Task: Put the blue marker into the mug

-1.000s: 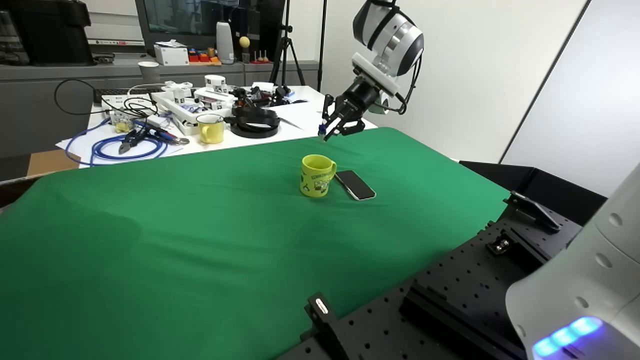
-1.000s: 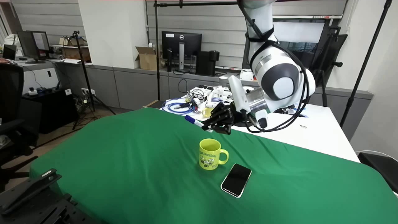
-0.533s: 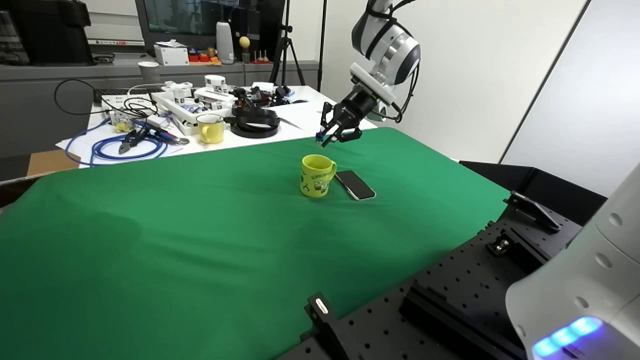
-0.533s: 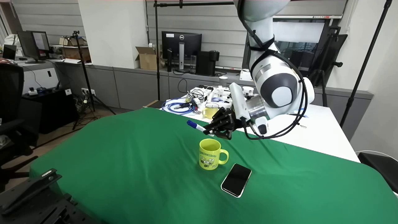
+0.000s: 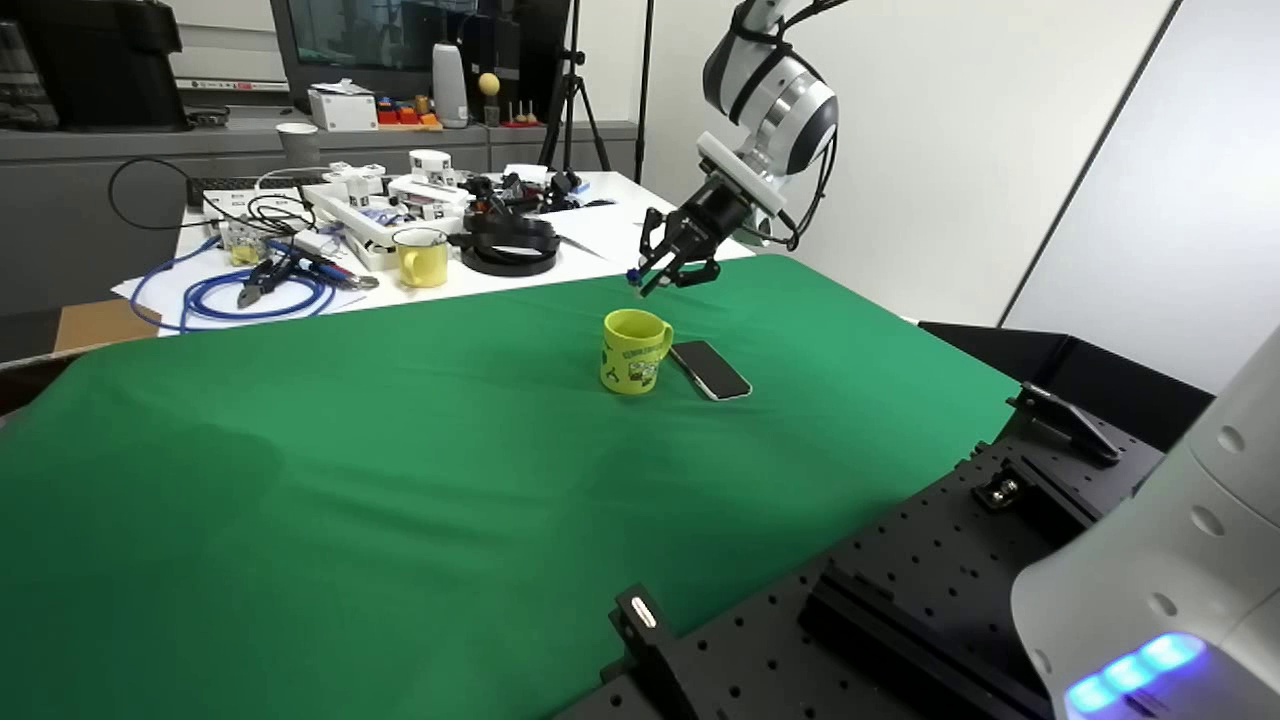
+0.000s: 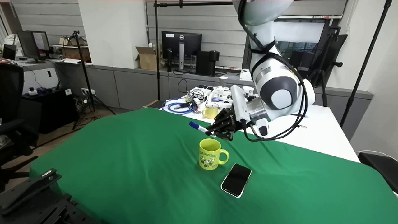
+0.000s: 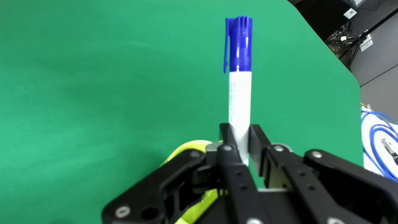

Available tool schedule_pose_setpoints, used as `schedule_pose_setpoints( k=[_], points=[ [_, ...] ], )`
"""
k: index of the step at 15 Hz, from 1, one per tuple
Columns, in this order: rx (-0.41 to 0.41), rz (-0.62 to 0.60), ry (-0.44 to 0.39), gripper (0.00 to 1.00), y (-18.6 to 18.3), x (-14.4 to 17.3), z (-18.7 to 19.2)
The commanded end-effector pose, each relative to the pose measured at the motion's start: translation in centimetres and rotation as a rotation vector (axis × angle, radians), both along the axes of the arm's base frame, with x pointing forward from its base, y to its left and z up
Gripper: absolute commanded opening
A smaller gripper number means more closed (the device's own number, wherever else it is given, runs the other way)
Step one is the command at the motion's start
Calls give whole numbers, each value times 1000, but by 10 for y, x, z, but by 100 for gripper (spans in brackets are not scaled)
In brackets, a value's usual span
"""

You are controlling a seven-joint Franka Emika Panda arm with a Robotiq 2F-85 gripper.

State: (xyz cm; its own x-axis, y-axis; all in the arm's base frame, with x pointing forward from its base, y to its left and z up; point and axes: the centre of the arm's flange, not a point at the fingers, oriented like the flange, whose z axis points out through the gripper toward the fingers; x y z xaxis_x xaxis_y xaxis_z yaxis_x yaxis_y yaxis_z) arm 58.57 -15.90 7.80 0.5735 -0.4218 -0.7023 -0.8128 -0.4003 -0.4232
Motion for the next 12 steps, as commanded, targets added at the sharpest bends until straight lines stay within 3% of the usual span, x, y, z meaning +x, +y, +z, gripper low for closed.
schedule_pose_setpoints(
  k=[1, 2, 12],
  points=[
    [15, -44, 13, 4, -4, 9, 0],
    [2, -7, -1, 18, 0, 1, 0],
    [4, -12, -1, 18, -1, 1, 0]
  ],
)
